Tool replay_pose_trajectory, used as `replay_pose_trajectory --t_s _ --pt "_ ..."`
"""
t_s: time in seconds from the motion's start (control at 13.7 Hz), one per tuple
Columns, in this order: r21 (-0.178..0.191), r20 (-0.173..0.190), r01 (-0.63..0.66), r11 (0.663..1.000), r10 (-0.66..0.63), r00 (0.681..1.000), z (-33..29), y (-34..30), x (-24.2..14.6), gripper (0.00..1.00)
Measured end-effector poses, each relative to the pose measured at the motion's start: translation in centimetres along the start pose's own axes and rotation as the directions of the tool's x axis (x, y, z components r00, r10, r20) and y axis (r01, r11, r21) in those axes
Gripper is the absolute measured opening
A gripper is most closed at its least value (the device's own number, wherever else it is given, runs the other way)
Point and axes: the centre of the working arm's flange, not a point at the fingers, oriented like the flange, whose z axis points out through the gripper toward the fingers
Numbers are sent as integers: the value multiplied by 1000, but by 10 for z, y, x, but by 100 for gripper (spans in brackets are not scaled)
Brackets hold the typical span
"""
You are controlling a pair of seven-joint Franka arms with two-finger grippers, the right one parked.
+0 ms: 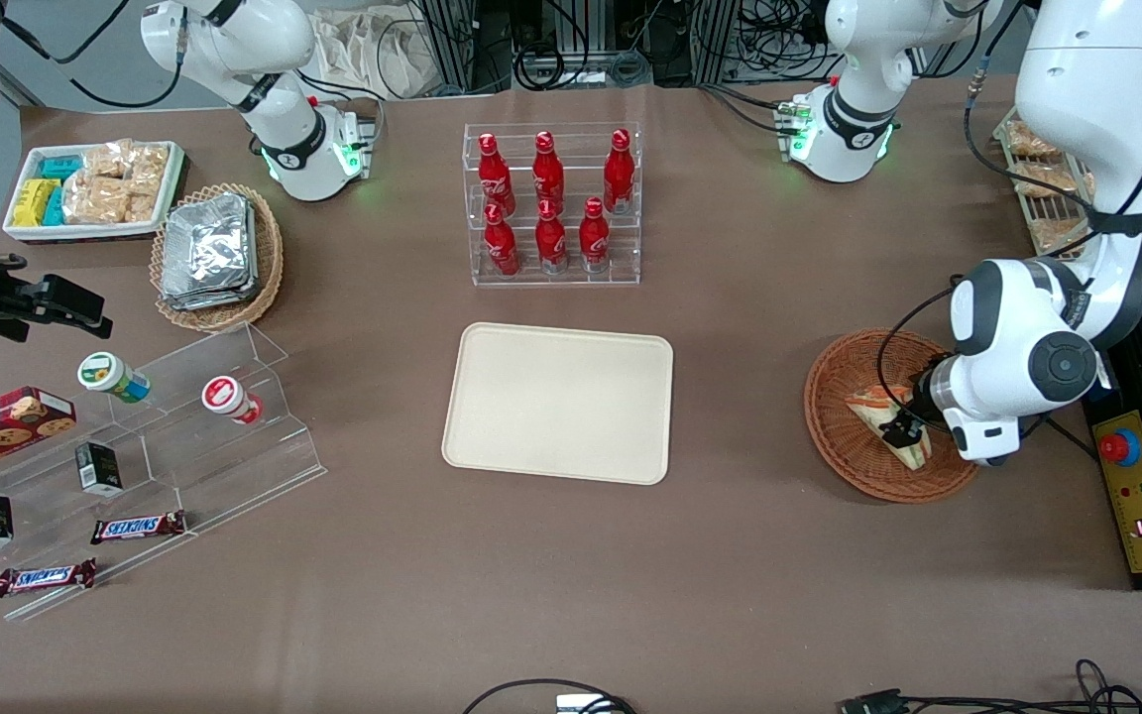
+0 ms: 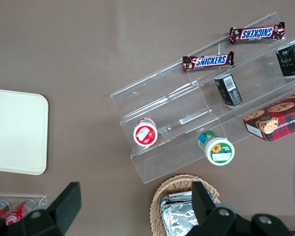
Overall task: Place sandwich from basket to tray
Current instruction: 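Lower the open left gripper and close it on the wrapped sandwich, then lift the sandwich and carry it toward the beige tray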
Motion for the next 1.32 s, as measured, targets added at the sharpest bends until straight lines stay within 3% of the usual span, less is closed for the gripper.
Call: replay_pose_trajectory --t_s 0.07,0.44,0.59,0.88,1.02,1.24,1.32 --pt "-3 -9 -7 1000 7 1000 4 2 1 93" --pt "-42 -40 -9 999 7 999 -15 11 7 39" --pt "-45 -52 -20 999 18 998 -43 13 10 30" --pt "12 -35 -157 988 157 987 -147 18 6 17" --pt "3 -43 -347 938 347 937 -205 28 -12 15" --pt "-16 -63 -606 796 604 795 -242 51 -55 15" --pt "-20 -50 -660 751 659 751 -235 64 -74 15"
